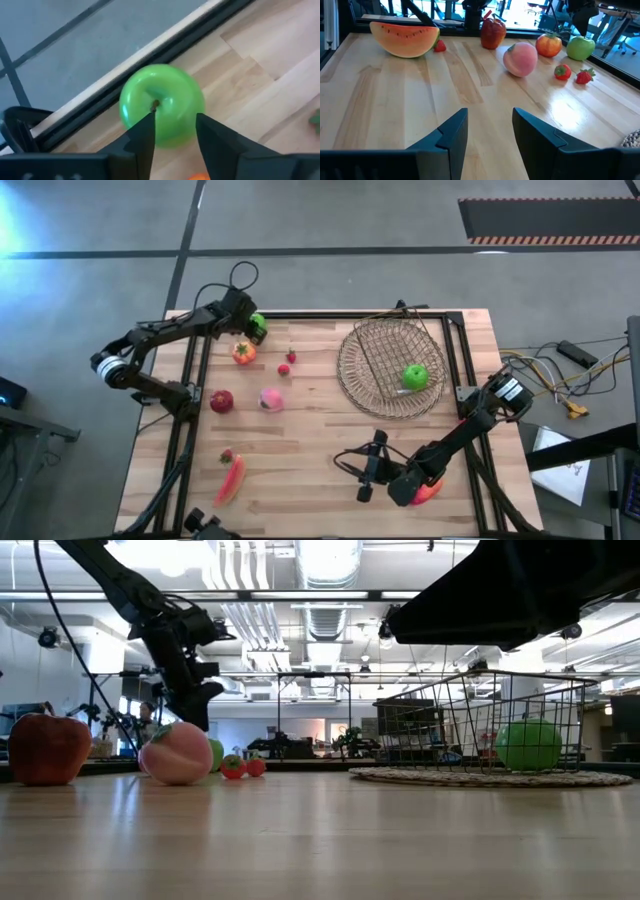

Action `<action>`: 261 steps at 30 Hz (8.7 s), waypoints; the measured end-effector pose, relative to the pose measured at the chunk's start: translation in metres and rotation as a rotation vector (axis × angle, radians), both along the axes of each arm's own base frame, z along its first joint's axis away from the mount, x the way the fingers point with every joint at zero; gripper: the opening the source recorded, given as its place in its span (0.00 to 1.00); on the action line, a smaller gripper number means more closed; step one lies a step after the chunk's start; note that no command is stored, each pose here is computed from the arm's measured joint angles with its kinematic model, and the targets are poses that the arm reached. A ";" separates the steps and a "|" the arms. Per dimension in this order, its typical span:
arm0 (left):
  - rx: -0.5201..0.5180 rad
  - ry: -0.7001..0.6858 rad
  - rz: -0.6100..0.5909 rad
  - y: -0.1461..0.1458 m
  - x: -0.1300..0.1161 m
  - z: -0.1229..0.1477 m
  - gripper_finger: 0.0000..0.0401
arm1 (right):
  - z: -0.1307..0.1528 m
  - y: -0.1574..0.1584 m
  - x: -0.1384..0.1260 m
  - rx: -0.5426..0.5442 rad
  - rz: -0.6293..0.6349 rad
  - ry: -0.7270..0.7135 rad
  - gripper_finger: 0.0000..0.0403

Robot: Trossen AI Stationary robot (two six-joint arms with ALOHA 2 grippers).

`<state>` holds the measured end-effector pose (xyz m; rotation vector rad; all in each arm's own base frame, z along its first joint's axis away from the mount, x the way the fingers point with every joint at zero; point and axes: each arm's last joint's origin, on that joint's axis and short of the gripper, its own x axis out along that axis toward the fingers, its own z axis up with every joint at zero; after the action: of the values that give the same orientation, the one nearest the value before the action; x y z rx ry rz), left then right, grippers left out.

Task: Build produce basket
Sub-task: Put the green apple into the gold wire basket, then put the peach into the gold wire basket

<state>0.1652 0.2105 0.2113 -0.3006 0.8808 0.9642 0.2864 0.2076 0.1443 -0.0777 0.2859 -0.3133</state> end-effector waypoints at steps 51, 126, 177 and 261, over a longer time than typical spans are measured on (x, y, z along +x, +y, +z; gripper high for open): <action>0.079 0.028 0.135 0.013 -0.001 -0.008 0.38 | 0.000 -0.001 0.001 0.009 -0.007 -0.003 0.37; 0.057 -0.008 0.127 0.019 -0.003 -0.017 0.02 | 0.000 -0.001 0.001 0.016 -0.009 -0.005 0.37; 0.107 -0.450 -0.726 -0.054 0.295 0.124 0.00 | 0.037 0.075 -0.109 0.005 -0.015 -0.214 0.37; 0.109 -0.376 -0.648 -0.035 0.333 0.001 0.12 | 0.037 0.075 -0.109 0.011 -0.017 -0.216 0.37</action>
<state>0.4984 0.1756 0.2118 -0.0824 0.5202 0.3321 0.1774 0.2828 0.1811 -0.0299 0.0743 -0.3337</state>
